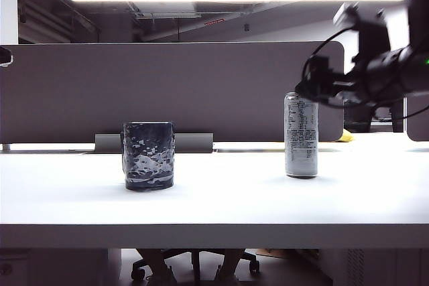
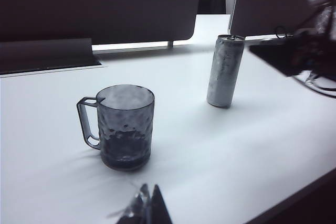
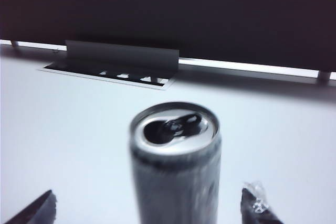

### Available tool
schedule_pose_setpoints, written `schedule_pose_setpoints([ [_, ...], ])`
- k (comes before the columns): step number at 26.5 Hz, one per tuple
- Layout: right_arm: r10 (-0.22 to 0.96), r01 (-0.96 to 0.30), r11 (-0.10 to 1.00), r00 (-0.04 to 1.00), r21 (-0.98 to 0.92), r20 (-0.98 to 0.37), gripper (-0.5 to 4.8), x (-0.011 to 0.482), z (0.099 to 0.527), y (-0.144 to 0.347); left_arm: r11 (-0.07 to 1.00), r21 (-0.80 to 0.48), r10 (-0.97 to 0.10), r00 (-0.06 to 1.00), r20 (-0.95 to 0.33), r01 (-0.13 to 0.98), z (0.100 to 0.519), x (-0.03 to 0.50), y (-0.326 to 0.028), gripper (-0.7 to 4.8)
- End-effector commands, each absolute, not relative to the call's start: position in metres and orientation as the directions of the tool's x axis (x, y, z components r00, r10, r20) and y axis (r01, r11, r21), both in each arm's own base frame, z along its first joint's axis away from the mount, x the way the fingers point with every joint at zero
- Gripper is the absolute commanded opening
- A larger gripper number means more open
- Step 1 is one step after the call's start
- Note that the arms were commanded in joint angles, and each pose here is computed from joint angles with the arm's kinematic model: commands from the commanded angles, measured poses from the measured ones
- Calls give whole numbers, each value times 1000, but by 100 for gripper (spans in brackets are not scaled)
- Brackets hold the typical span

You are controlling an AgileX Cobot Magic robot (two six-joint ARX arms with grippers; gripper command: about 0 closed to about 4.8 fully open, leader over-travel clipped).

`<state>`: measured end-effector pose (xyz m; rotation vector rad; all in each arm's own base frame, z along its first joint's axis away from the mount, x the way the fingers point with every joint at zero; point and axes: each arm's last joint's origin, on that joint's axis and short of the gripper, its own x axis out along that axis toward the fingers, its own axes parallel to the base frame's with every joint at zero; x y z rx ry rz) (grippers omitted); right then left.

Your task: Pick up the metal can, pour some water into the cup, then place the can back on the table.

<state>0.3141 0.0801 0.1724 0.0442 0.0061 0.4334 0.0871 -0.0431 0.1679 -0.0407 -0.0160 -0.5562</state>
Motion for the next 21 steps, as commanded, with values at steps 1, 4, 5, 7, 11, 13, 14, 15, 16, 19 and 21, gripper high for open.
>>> schedule_pose_setpoints([
  [1,391,-393,916,920,79,39,479,337,167,84,850,-32,-524,851,36,525,169,87,-43,-5],
  [4,373,-374,924,927,80,34,479,353,162,86,850,-32,-524,851,36,525,169,87,-43,-5],
  [5,372,-374,924,927,80,36,479,357,161,87,850,-32,-524,851,36,525,169,87,-43,-5],
  [7,372,-374,924,927,79,40,479,365,159,89,850,-32,-524,851,36,525,169,87,-43,-5],
  [11,377,-379,922,925,80,46,479,381,155,93,850,-32,-524,851,36,525,169,87,-43,-5],
  [13,377,-379,921,925,93,40,479,385,153,94,850,-32,-524,851,36,525,169,87,-43,-5],
  [14,377,-379,920,925,103,37,479,387,151,94,850,-32,-524,851,36,525,169,87,-43,-5],
  [15,379,-380,919,925,107,33,479,389,149,95,850,-32,-524,851,36,525,169,87,-43,-5],
  [16,380,-381,918,924,114,32,479,389,148,95,850,-32,-524,851,36,525,169,87,-43,-5],
  [19,378,-378,918,926,122,18,479,390,145,95,850,-32,-524,851,36,525,169,87,-43,-5],
  [21,396,-394,911,918,125,11,479,389,143,96,850,-32,-524,851,36,525,169,87,-43,-5],
])
